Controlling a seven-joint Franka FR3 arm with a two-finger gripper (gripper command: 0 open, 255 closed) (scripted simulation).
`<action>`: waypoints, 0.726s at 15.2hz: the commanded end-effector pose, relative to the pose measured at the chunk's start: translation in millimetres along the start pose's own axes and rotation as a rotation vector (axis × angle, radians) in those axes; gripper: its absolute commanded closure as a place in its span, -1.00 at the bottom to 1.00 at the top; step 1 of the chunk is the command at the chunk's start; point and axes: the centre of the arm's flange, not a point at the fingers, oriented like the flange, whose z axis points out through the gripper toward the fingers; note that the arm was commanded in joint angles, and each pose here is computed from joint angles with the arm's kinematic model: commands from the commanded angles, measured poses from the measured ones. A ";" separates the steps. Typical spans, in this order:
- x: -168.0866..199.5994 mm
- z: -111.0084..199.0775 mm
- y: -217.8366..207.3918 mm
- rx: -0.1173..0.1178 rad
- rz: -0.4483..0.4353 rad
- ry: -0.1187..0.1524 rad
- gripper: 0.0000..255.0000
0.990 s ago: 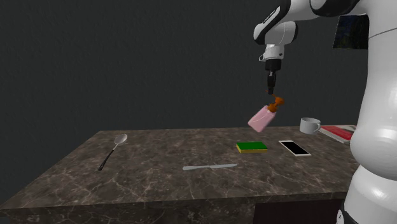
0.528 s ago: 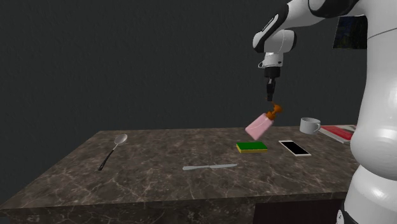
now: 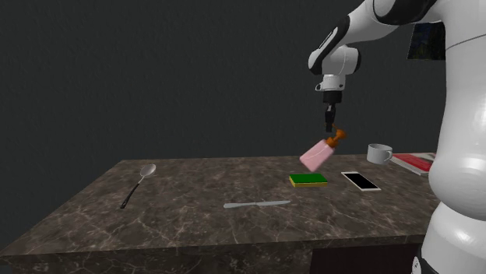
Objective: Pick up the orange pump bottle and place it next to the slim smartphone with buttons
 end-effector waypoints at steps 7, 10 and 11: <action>0.0 14.0 1.0 0.011 -0.002 -0.008 1.00; -0.3 14.4 1.8 0.011 -0.002 -0.008 -1.00; -0.1 14.9 1.6 0.011 -0.002 -0.008 -1.00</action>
